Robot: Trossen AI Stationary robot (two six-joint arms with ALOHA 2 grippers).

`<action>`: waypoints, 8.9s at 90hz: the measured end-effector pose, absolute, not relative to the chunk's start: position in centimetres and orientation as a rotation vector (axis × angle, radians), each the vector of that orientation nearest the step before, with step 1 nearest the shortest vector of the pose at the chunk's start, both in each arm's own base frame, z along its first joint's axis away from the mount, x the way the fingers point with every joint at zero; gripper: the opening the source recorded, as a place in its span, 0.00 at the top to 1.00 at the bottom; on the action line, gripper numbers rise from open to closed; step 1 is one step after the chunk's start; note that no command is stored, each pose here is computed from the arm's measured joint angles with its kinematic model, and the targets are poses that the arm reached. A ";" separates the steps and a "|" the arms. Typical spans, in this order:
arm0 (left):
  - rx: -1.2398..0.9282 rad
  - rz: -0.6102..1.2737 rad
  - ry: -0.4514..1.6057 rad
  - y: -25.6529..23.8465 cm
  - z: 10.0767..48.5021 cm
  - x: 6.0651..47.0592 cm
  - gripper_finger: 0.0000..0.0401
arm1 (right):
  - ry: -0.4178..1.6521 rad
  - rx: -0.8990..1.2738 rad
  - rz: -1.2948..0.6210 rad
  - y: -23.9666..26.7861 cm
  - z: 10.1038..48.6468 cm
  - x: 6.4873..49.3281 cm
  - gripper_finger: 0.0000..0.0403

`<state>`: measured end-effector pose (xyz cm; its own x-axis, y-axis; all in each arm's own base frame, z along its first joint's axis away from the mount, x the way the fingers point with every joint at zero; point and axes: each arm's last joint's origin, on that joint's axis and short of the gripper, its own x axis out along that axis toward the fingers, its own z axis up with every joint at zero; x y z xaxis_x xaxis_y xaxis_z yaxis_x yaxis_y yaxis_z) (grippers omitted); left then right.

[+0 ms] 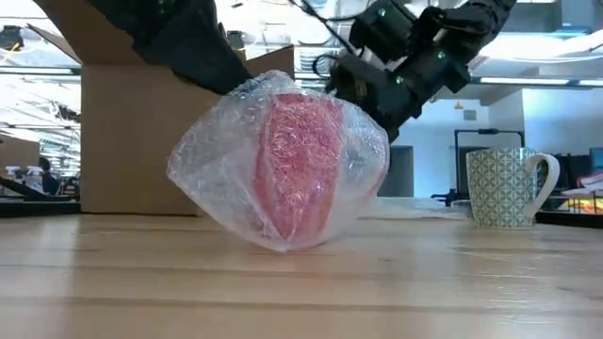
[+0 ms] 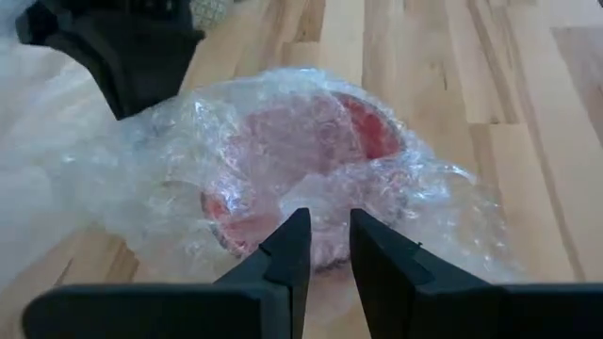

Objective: Wrap mug
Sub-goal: Wrap the red mug with bubble wrap, then put the wrapped red mug into the cardboard box

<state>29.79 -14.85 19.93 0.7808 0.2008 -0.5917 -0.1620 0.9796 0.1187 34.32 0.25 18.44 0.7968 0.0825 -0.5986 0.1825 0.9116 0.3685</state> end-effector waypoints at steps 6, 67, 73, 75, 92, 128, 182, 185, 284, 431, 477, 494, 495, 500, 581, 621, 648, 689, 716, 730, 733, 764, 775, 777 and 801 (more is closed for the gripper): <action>0.057 0.194 0.644 -14.8 20.0 29.9 0.86 | 0.612 0.417 -0.029 0.8 19.7 34.3 1.00; 0.071 0.184 0.624 -14.8 20.6 30.3 0.86 | 0.657 0.317 0.154 7.6 20.3 36.2 1.00; 0.060 0.168 0.611 -15.0 21.2 30.5 0.86 | 0.713 0.294 0.143 8.1 20.2 37.1 1.00; 0.054 0.163 0.607 -15.0 21.4 30.5 0.86 | 0.736 0.283 0.130 8.2 20.1 37.4 1.00; 0.009 0.075 0.603 -15.7 22.8 31.0 0.86 | 0.922 0.176 0.073 9.2 19.7 39.3 1.00; 0.028 0.112 0.722 -15.2 21.0 30.1 0.86 | 1.063 0.091 0.081 9.4 17.0 41.7 1.00; 0.044 0.101 0.709 -15.2 21.0 30.2 0.86 | 0.995 0.026 0.167 11.4 23.8 40.2 1.00; 0.044 0.101 0.709 -15.2 21.0 30.2 0.86 | 0.998 0.022 0.171 11.5 23.6 40.3 1.00; 0.051 0.161 0.867 -14.8 20.4 28.3 0.86 | 1.075 -0.016 0.133 10.3 24.2 42.7 1.00; 0.022 0.349 1.127 -14.8 19.7 24.1 0.86 | 1.205 -0.081 0.003 8.1 18.8 44.2 1.00; 0.021 0.348 1.126 -14.8 19.7 24.1 0.86 | 1.190 -0.084 0.106 9.4 22.5 42.9 1.00; 0.021 0.348 1.126 -14.8 19.7 24.1 0.86 | 1.101 -0.080 0.106 9.2 26.6 41.5 1.00; 0.021 0.348 1.126 -14.8 19.7 24.1 0.86 | 1.099 -0.081 0.099 9.2 26.7 41.5 1.00; 0.021 0.348 1.126 -14.8 19.7 24.1 0.86 | 1.085 -0.091 0.028 9.0 26.9 41.4 1.00; 0.011 0.337 1.111 -15.0 19.7 24.2 0.86 | 1.263 -0.132 -0.027 9.8 19.9 43.3 1.00; 0.013 0.338 1.110 -15.0 19.7 24.2 0.86 | 1.242 -0.103 0.062 9.7 23.1 41.8 1.00; 0.019 0.338 1.107 -15.0 19.8 24.2 0.86 | 1.365 -0.102 0.137 9.1 16.7 43.4 1.00; 0.020 0.336 1.107 -15.0 19.8 24.2 0.86 | 1.150 -0.130 0.176 9.9 24.8 41.0 1.00; 0.021 0.336 1.107 -15.0 19.8 24.2 0.86 | 1.119 -0.240 0.314 11.4 27.3 39.1 0.72; 0.017 0.334 1.103 -15.0 19.8 24.2 0.86 | 1.166 -0.352 0.398 12.7 25.1 39.5 0.49; 0.016 0.333 1.102 -15.0 19.8 24.2 0.86 | 1.184 -0.375 0.413 12.9 24.3 39.7 0.45; 0.020 0.320 1.093 -15.1 19.8 24.4 0.86 | 1.314 -0.445 0.319 12.6 18.5 41.7 0.53; 0.030 0.272 1.052 -16.0 21.4 24.9 0.86 | 1.307 -0.448 0.311 12.6 18.6 41.7 0.76; 0.036 0.261 1.037 -16.2 21.9 25.1 0.86 | 1.305 -0.454 0.304 12.6 18.8 41.6 0.81; 0.165 0.144 0.766 -18.7 32.3 25.4 0.86 | 1.331 -0.457 0.252 13.4 23.6 38.2 0.95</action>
<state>25.37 -18.68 32.32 0.7119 0.1893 -0.6763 -0.0696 0.9773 0.2003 38.23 13.40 23.58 0.2282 -0.0819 -0.9702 -0.4301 0.8855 -0.1759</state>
